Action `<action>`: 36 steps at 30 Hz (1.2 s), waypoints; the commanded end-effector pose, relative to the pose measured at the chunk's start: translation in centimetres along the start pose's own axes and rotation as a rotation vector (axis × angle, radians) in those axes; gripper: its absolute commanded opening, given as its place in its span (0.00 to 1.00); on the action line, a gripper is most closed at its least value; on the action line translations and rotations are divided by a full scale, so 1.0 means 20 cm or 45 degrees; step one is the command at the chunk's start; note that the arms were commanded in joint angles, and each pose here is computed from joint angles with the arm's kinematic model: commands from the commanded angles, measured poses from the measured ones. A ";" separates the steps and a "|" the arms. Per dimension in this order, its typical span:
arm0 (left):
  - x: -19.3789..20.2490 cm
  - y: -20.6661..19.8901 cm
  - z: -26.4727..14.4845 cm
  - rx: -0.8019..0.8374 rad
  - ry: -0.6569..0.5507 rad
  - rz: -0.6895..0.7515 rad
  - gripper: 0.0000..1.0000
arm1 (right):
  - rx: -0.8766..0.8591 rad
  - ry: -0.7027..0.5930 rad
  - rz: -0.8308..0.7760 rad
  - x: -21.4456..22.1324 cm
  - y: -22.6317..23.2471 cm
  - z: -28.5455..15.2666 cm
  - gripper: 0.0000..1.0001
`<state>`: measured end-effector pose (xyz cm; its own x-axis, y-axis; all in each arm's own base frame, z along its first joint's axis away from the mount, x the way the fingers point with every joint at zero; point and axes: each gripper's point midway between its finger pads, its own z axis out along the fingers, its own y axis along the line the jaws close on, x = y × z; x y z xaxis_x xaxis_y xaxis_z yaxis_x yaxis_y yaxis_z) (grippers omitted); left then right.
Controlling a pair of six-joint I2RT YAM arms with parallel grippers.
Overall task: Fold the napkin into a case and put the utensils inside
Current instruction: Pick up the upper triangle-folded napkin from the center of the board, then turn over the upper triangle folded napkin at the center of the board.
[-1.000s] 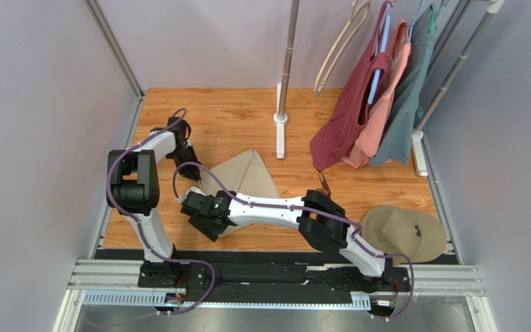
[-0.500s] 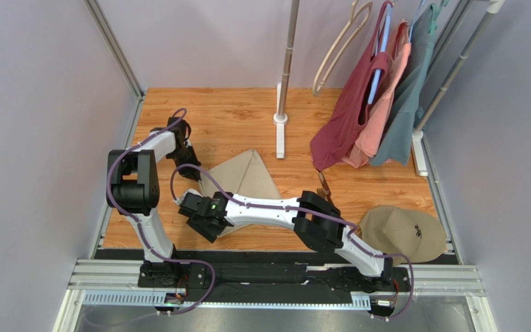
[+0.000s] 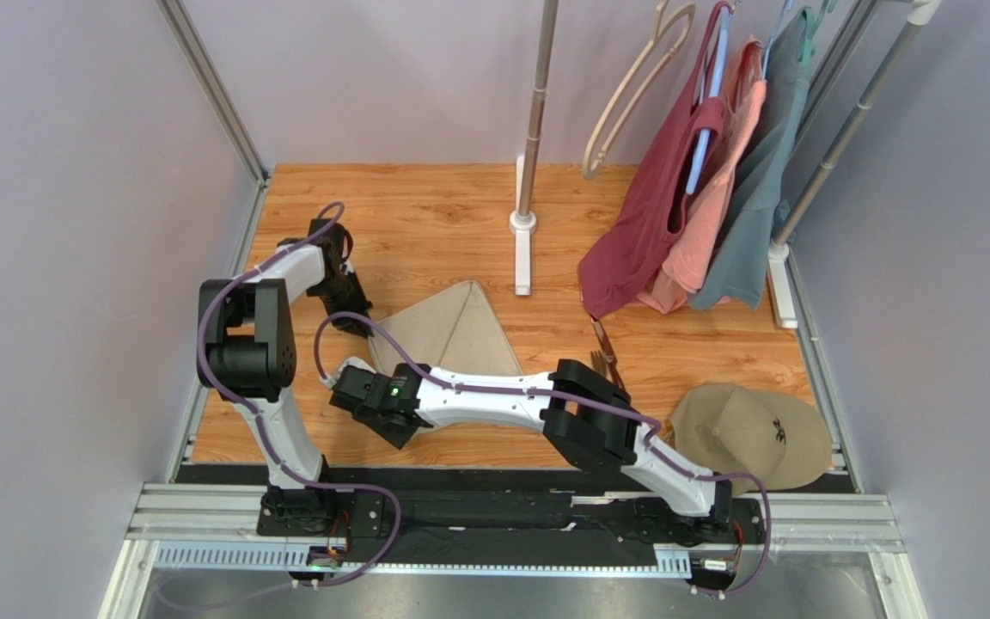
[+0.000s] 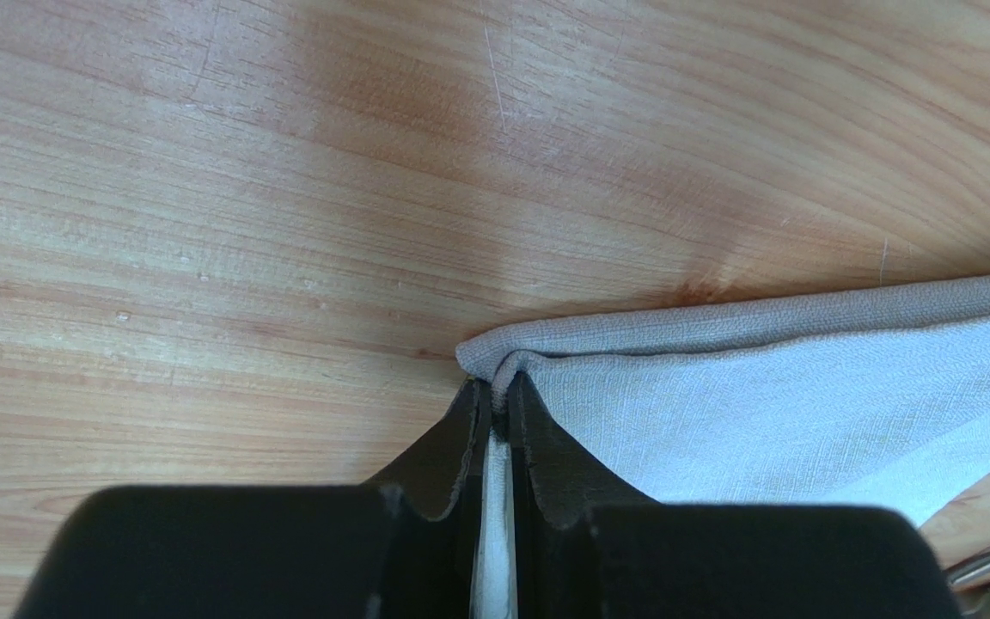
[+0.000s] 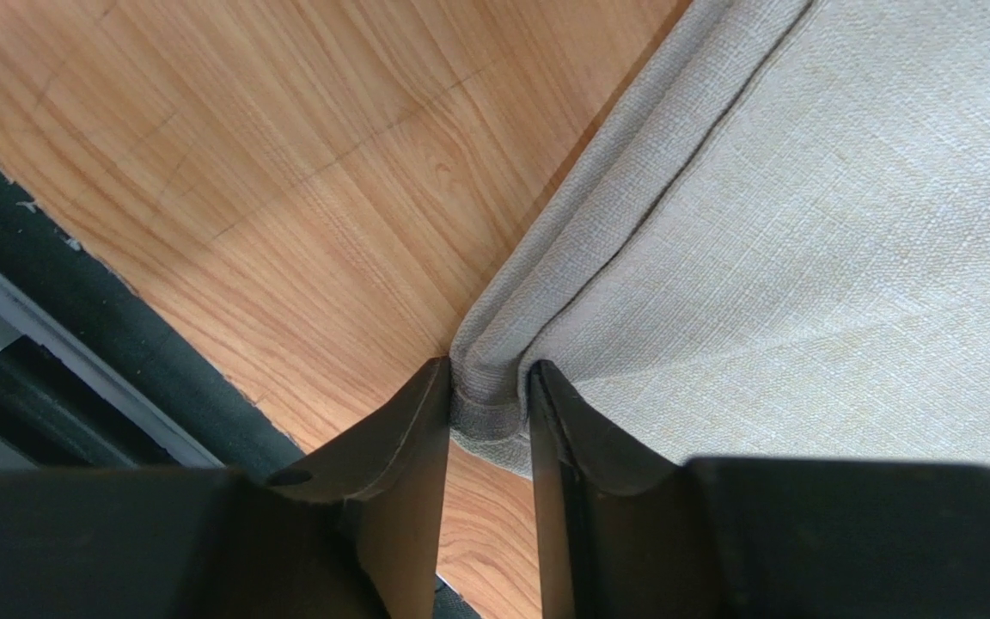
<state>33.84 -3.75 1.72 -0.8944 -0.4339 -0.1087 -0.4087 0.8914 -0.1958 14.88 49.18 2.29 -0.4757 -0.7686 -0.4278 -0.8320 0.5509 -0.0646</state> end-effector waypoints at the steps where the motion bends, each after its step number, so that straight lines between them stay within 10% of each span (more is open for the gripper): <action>1: -0.04 0.02 -0.01 0.008 -0.047 -0.044 0.06 | 0.086 0.052 -0.021 0.06 -0.03 0.06 0.27; 5: -0.04 0.04 -0.04 0.067 -0.036 -0.100 0.00 | 0.073 -0.026 -0.036 -0.04 -0.03 -0.04 0.00; 12: -0.09 0.11 -0.35 0.261 -0.152 -0.309 0.00 | -0.332 -0.310 0.008 -0.39 0.24 -0.42 0.00; 24: -0.24 0.17 -1.45 0.334 -0.904 -0.288 0.00 | -1.359 -0.752 0.164 -0.74 0.55 -1.32 0.00; 27: -0.32 0.08 -1.44 0.339 -0.932 -0.229 0.00 | -1.510 -0.837 0.255 -0.76 0.45 -1.39 0.00; 36: -0.40 -0.46 -0.55 0.239 -0.596 0.066 0.00 | -1.582 -0.548 0.715 -0.34 0.11 -0.67 0.00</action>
<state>37.02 -4.58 19.89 -0.7388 -0.4721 -0.4809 -0.3076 0.8712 -0.3827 16.19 53.46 20.39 -0.8492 -0.1220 -0.5138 -0.5211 0.0360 0.8528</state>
